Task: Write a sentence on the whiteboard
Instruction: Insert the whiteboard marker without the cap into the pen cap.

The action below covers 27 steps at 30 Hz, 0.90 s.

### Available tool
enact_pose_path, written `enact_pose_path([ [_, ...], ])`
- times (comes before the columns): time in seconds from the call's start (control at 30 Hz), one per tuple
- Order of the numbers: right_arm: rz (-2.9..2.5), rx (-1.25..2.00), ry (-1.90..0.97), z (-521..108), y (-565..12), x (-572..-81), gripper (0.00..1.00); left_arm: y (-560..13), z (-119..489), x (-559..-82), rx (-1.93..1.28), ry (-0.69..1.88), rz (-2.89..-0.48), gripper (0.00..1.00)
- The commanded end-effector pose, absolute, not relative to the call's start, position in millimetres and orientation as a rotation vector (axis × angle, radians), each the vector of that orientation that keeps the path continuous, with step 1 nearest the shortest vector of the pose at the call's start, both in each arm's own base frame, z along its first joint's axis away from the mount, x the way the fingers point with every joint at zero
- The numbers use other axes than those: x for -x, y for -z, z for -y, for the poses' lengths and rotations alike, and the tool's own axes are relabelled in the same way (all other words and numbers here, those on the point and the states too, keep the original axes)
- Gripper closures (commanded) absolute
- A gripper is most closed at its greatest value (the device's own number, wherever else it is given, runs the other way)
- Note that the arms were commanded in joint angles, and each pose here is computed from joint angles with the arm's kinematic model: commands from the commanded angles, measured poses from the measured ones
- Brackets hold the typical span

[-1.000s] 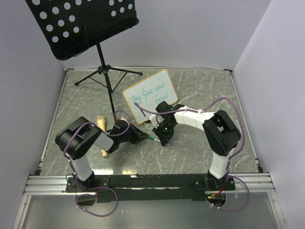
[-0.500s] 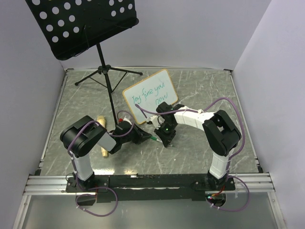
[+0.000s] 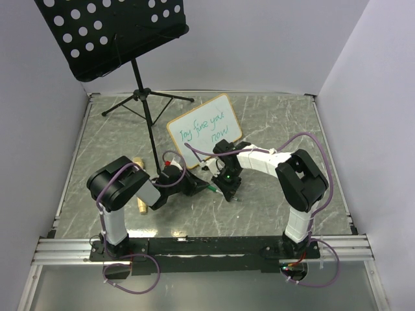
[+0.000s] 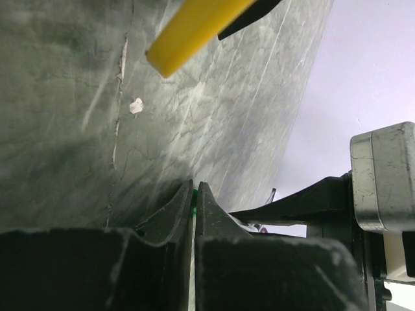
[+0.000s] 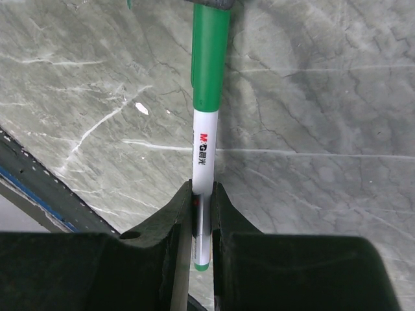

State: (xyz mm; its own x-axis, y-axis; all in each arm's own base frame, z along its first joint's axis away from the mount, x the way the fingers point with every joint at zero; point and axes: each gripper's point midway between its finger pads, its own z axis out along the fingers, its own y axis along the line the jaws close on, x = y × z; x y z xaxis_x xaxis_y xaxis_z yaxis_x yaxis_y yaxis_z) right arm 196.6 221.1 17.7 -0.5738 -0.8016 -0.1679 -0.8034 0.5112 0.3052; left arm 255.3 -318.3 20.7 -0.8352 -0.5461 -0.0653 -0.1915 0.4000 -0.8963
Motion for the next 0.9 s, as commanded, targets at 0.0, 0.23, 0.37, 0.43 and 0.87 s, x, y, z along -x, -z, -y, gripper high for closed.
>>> enact_pose_path([
  [0.0,-2.33,1.413,-0.721,-292,-43,-246,1.0,12,338,-168,0.428,1.474,-2.66,0.97],
  [0.23,-2.342,1.389,-0.721,-289,-42,-250,1.0,11,353,-157,0.38,1.553,-2.674,0.97],
  [0.37,-2.345,1.38,-0.724,-288,-44,-252,1.0,11,351,-156,0.392,1.562,-2.67,0.98],
  [0.43,-2.348,1.386,-0.731,-288,-44,-250,1.0,12,351,-156,0.398,1.554,-2.672,0.97],
  [0.87,-2.419,1.395,-0.785,-271,-36,-236,1.0,0,305,-202,0.672,1.403,-2.536,0.74],
])
